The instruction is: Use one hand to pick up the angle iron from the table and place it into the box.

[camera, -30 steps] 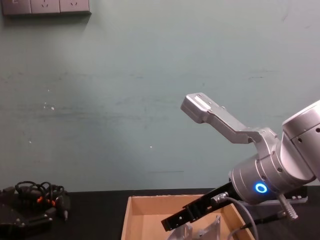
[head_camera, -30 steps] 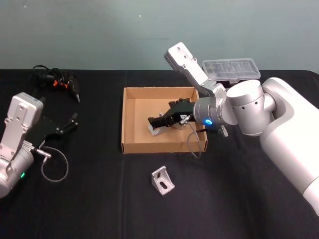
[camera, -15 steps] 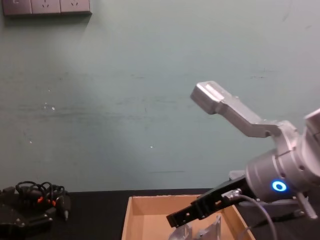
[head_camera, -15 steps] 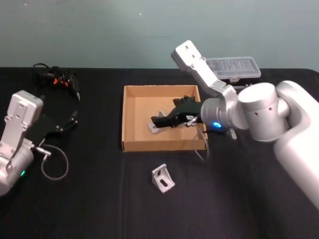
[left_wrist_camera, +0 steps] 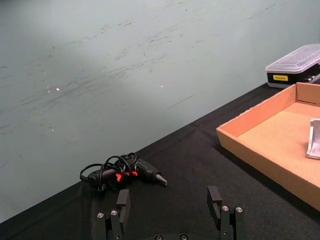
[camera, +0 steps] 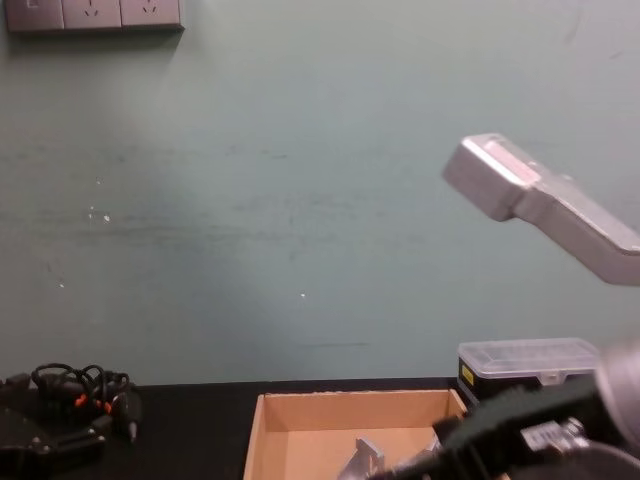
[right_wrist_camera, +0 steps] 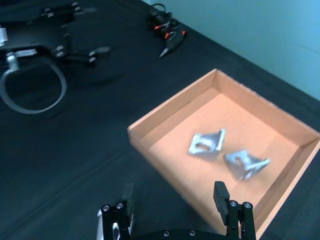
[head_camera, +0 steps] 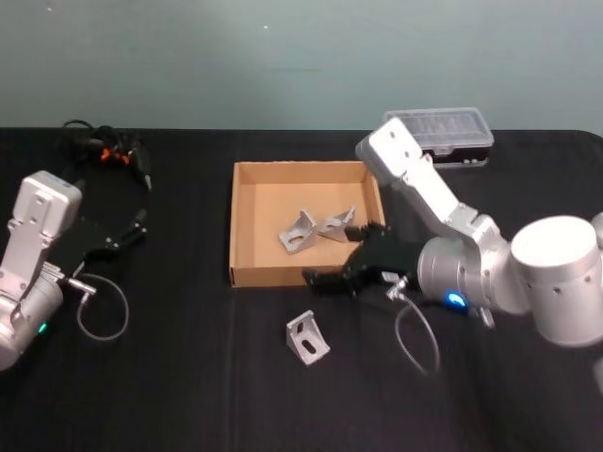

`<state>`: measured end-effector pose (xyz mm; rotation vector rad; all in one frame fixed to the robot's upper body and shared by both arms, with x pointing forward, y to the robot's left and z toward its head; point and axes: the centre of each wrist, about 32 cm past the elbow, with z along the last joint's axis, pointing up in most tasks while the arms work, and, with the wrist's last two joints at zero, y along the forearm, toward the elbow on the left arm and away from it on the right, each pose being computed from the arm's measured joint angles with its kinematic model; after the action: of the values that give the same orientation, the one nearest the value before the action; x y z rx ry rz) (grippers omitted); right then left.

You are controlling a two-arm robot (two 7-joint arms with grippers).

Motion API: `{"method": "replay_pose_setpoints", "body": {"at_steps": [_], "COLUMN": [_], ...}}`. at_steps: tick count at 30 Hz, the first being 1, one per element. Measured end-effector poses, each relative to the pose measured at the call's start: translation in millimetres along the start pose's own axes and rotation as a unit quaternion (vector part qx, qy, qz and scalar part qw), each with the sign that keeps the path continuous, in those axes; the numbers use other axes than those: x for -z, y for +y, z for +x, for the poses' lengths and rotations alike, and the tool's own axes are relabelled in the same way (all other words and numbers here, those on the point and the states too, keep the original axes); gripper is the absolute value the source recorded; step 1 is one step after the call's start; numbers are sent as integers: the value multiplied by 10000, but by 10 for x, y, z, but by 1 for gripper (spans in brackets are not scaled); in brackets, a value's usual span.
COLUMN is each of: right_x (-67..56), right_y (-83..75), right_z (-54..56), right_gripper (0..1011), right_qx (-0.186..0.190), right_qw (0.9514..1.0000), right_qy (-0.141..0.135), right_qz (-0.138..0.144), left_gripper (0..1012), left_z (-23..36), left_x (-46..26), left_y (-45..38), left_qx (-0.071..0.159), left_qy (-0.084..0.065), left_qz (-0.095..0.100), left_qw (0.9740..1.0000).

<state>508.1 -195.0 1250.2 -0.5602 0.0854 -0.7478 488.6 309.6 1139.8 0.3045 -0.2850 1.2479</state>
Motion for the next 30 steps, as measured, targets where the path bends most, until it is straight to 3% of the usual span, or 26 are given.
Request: {"method": "replay_pose_setpoints", "body": {"at_steps": [5, 11, 17, 30], "right_x": [126, 212, 235, 234], "right_y": [-188, -267, -234, -61], "right_z": [-176, -319, -404, -471], "right_gripper": [1003, 1003, 1003, 1003], "right_qx": [-40, -131, -220, -365], "right_qw": [10000, 9998, 9996, 9985], "right_qy": [46, 103, 135, 208], "right_qz": [-5, -64, -127, -354], "left_gripper": [1011, 1011, 1012, 1011], "left_z": [0, 0, 0, 0], "left_x": [0, 0, 0, 0], "left_y": [0, 0, 0, 0], "left_qx": [0, 0, 0, 0], "left_qy": [0, 0, 0, 0], "left_qz": [0, 0, 0, 0], "left_qw": [10000, 10000, 10000, 10000]}}
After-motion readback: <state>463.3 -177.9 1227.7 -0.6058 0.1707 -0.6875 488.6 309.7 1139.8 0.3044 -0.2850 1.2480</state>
